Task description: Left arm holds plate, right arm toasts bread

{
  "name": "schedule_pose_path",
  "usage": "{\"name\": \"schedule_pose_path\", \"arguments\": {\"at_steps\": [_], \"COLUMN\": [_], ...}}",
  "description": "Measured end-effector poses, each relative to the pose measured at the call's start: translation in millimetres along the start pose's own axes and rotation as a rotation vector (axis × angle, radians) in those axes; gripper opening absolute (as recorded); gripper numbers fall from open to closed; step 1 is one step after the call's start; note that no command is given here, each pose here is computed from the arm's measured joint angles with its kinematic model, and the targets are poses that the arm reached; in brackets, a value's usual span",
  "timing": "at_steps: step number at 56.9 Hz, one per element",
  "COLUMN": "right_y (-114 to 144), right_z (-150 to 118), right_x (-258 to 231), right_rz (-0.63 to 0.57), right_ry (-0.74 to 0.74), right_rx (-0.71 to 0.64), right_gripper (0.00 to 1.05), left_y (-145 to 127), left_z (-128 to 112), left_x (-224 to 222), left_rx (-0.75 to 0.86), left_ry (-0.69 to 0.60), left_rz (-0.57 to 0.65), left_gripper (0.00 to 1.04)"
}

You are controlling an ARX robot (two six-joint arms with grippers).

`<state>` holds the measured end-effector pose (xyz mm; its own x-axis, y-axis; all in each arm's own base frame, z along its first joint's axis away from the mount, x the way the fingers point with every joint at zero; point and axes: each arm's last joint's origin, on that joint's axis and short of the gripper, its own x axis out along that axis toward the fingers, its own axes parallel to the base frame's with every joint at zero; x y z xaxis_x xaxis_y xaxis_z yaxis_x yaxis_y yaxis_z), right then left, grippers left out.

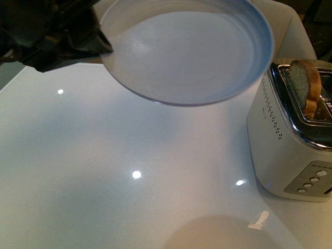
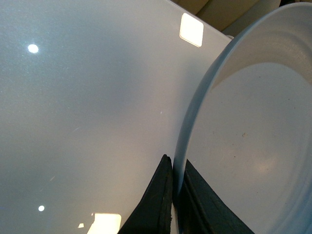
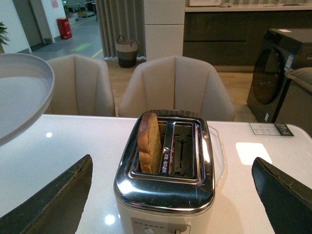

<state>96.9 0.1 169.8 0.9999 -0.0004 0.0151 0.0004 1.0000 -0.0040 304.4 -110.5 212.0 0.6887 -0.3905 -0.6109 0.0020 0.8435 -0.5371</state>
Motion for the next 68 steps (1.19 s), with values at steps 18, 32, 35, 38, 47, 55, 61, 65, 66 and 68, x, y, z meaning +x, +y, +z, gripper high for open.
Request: {"name": "schedule_pose_path", "arguments": {"at_steps": [18, 32, 35, 38, 47, 55, 61, 65, 66, 68], "right_y": [0.0, 0.0, 0.0, 0.0, 0.0, 0.0, 0.0, 0.0, 0.0, 0.0], "right_z": [0.0, 0.0, 0.0, 0.0, 0.0, 0.0, 0.0, 0.0, 0.0, 0.0], "right_x": [0.0, 0.0, 0.0, 0.0, 0.0, 0.0, 0.0, 0.0, 0.0, 0.0], "right_rz": [0.000, 0.000, 0.000, 0.000, 0.000, 0.000, 0.000, 0.000, 0.000, 0.000], "right_ry": [0.000, 0.000, 0.000, 0.000, 0.000, 0.000, 0.000, 0.000, 0.000, 0.000], "right_rx": [0.000, 0.000, 0.000, 0.000, 0.000, 0.000, 0.000, 0.000, 0.000, 0.000], "right_gripper": [0.96, 0.96, 0.96, 0.96, 0.96, 0.96, 0.96, 0.96, 0.96, 0.96], "left_y": [131.0, 213.3, 224.5, 232.1, 250.4, 263.3, 272.2, 277.5, 278.6, 279.8], "left_z": [23.0, -8.5, -19.1, -27.6, -46.9, -53.1, -56.5, -60.4, -61.4, -62.8], "left_x": [11.5, 38.8, 46.9, 53.1, 68.4, 79.5, 86.3, 90.0, 90.8, 91.9], "left_rx": [-0.067, -0.134, -0.150, -0.163, -0.190, -0.213, -0.239, -0.251, -0.253, -0.255], "left_ry": [-0.070, 0.007, 0.033, 0.054, 0.090, 0.100, 0.106, 0.115, 0.117, 0.120], "left_rz": [0.157, 0.254, 0.259, 0.263, 0.272, 0.282, 0.289, 0.290, 0.291, 0.292], "left_gripper": [0.03, 0.03, 0.03, 0.03, 0.03, 0.03, 0.03, 0.03, 0.03, 0.03]}}
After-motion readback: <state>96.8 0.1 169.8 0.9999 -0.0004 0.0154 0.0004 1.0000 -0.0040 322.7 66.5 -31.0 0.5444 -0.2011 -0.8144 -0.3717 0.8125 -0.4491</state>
